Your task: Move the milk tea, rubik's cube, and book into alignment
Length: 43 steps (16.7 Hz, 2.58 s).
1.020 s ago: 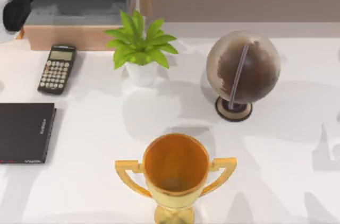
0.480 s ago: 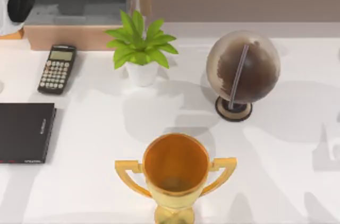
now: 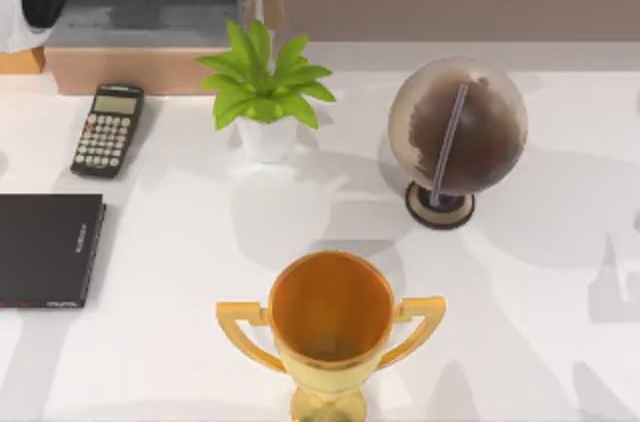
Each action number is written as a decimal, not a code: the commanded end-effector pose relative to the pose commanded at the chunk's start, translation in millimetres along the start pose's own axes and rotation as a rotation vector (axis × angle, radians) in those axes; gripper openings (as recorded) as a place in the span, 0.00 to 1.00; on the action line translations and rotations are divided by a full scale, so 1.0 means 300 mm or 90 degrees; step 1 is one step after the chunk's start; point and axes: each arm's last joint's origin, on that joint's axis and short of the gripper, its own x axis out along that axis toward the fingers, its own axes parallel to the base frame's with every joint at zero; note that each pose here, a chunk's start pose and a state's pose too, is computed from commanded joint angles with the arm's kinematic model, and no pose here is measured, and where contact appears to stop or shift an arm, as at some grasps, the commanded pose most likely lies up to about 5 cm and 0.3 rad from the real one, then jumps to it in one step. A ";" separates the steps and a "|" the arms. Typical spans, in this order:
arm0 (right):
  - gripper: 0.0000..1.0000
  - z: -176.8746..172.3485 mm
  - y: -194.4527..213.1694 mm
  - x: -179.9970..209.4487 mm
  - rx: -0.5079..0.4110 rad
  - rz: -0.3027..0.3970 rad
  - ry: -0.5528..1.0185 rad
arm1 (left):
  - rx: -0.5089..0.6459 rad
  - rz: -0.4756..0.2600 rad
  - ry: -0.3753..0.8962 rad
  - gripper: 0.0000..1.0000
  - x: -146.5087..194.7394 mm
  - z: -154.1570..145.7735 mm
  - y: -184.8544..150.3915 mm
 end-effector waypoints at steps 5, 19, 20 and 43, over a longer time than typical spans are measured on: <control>1.00 0.000 0.000 0.000 0.000 0.000 0.000 | 0.000 0.000 0.000 0.62 0.000 0.000 0.000; 1.00 0.000 0.000 0.000 0.000 0.000 0.000 | 0.000 0.000 0.000 0.00 0.000 0.000 0.000; 1.00 0.000 0.000 0.000 0.000 0.000 0.000 | 0.000 0.000 0.000 0.00 0.000 0.000 0.000; 1.00 0.000 0.000 0.000 0.000 0.000 0.000 | 0.416 -0.094 -0.123 0.00 -0.398 0.115 0.131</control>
